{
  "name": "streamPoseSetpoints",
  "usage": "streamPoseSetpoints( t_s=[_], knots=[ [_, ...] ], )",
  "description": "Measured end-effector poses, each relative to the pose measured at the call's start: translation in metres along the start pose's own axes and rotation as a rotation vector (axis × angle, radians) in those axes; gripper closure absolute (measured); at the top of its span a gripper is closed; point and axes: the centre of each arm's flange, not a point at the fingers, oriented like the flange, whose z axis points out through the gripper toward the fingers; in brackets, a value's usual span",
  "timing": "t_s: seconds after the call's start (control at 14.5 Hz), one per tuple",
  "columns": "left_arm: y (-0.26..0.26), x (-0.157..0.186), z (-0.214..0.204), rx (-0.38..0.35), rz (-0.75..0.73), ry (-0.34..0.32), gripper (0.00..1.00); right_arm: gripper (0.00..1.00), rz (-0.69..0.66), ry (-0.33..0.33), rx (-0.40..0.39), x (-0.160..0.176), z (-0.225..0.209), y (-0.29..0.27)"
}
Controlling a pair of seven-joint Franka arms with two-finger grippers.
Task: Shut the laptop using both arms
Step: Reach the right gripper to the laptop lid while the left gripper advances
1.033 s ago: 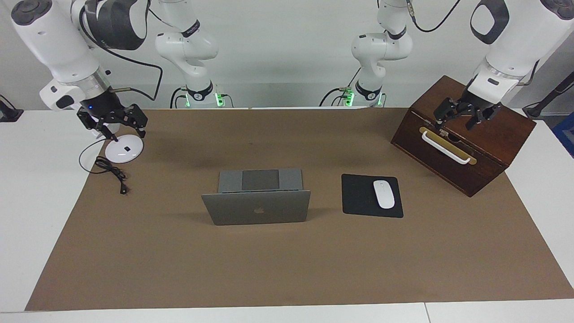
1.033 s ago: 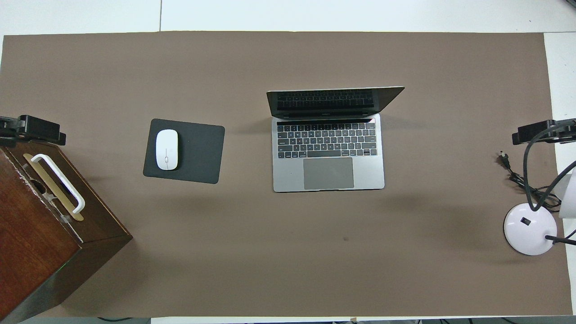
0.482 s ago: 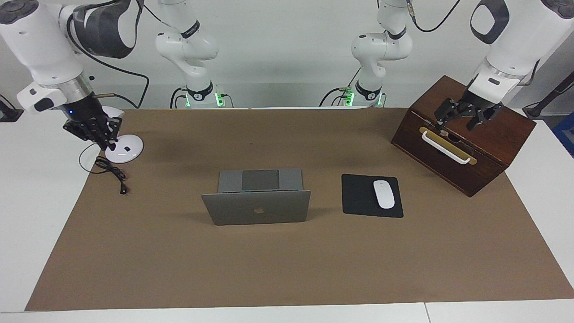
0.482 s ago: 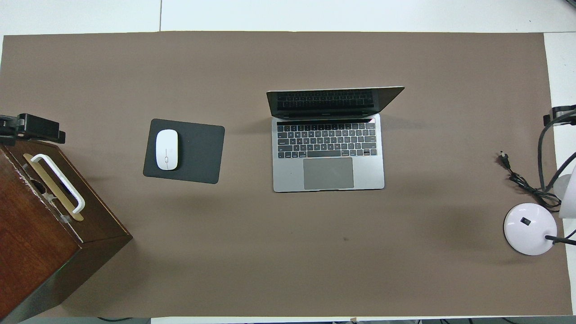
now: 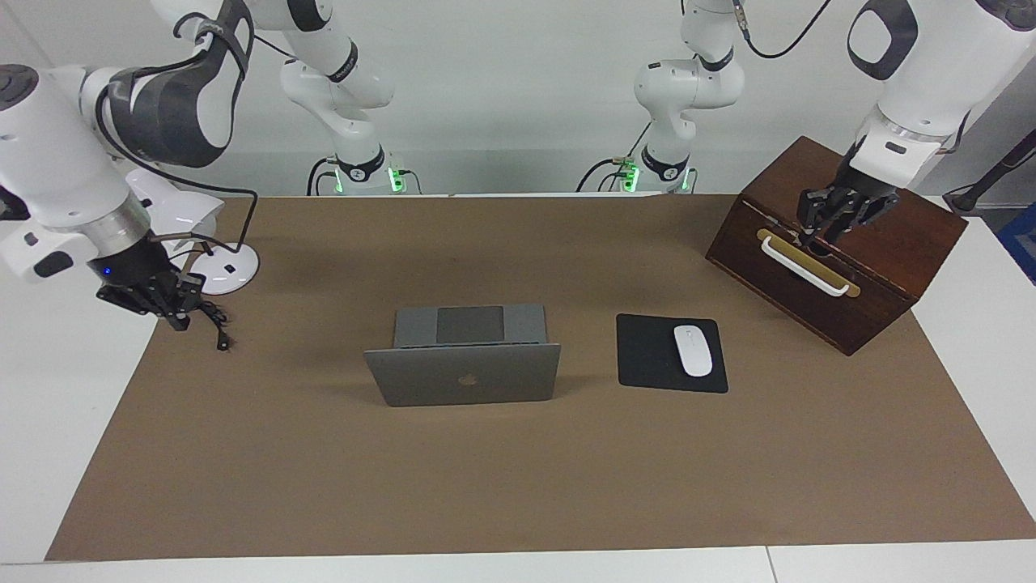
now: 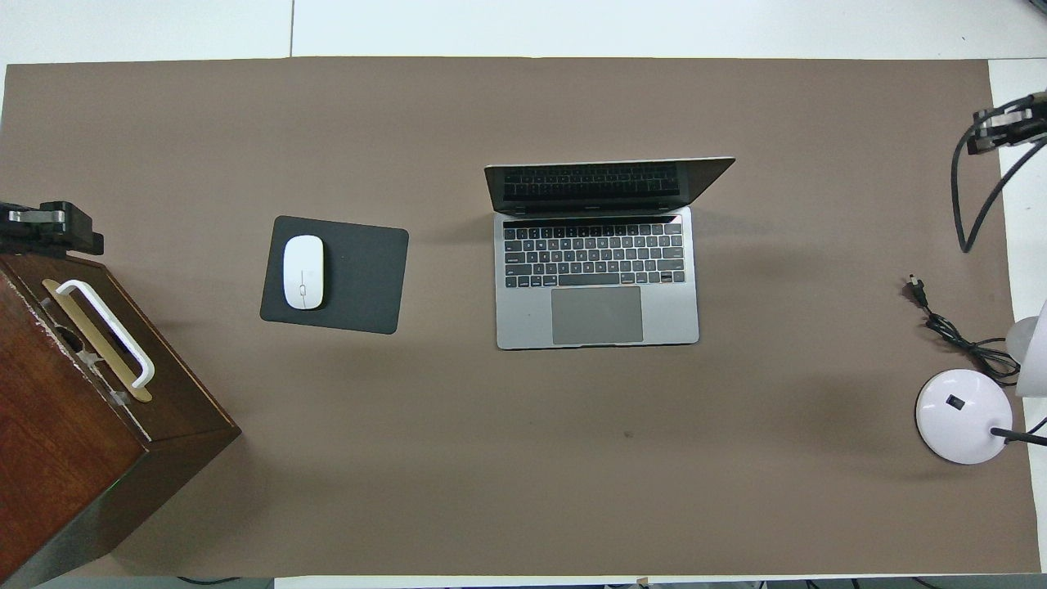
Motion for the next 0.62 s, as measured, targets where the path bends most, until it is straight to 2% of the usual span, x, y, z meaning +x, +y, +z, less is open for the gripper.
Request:
streamPoseSetpoints(
  t_s=[0.14,0.21,0.41,0.62],
  knots=[
    [0.001,0.002,0.003,0.0,-0.016,0.012,0.92,0.99,-0.008,0.012,0.014,0.032,0.017,-0.017],
    [0.001,0.002,0.003,-0.001,-0.02,0.017,0.99,0.99,0.024,0.016,0.025,0.043,0.024,-0.028],
    [0.0,0.003,0.002,-0.001,-0.025,0.02,0.99,0.99,0.125,0.022,0.041,0.057,0.027,-0.105],
    [0.003,0.003,0.003,-0.001,-0.018,0.02,0.99,0.99,0.167,0.02,0.037,0.056,0.02,-0.174]
  ],
)
